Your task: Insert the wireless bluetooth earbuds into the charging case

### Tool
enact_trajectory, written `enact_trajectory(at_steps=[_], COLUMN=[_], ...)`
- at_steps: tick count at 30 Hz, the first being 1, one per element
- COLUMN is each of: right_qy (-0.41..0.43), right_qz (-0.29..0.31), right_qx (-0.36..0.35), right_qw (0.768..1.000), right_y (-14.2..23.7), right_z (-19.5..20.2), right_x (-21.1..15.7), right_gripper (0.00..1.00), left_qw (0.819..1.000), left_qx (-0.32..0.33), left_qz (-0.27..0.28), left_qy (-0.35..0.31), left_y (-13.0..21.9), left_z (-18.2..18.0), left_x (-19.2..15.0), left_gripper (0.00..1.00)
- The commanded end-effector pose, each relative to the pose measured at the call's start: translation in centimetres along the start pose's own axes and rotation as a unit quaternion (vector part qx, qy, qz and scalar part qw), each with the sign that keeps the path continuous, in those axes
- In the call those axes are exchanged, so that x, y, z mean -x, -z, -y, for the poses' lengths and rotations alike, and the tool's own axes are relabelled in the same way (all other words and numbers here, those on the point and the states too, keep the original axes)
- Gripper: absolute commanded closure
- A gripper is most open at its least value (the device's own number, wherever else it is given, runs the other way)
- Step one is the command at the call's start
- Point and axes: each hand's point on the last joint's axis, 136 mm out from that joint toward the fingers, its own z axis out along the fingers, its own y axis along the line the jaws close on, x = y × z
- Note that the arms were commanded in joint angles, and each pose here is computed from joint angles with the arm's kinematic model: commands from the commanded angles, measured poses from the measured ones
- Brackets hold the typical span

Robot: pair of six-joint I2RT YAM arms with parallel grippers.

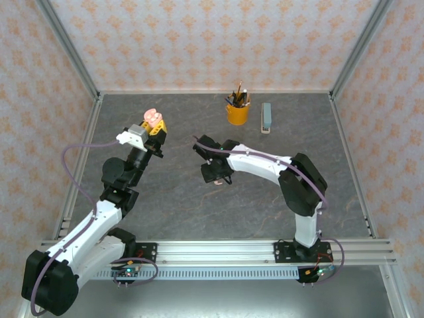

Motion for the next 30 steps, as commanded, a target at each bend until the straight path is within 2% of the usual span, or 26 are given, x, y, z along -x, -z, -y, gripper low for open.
enact_trajectory(at_steps=[1, 8, 19, 30], right_qy=[0.111, 0.128, 0.132, 0.128], right_qz=[-0.007, -0.025, -0.054, -0.076], right_qx=[-0.004, 0.034, 0.032, 0.016], right_qw=[0.994, 0.991, 0.989, 0.989], right_y=[-0.3, -1.2, -3.3, -4.8], right_z=[0.9, 0.1, 0.0, 0.7], right_x=[-1.0, -1.0, -1.4, -2.2], right_gripper=[0.49, 0.51, 0.54, 0.61], left_qw=[1.0, 1.0, 1.0, 1.0], left_qx=[-0.004, -0.004, -0.002, -0.001], left_qz=[0.016, 0.014, 0.013, 0.011], left_qy=[0.002, 0.001, -0.001, -0.001], left_y=[-0.2, -0.3, -0.3, -0.4], left_z=[0.1, 0.0, 0.0, -0.1], left_x=[1.2, 1.1, 1.1, 0.9], left_gripper=[1.0, 1.0, 1.0, 1.0])
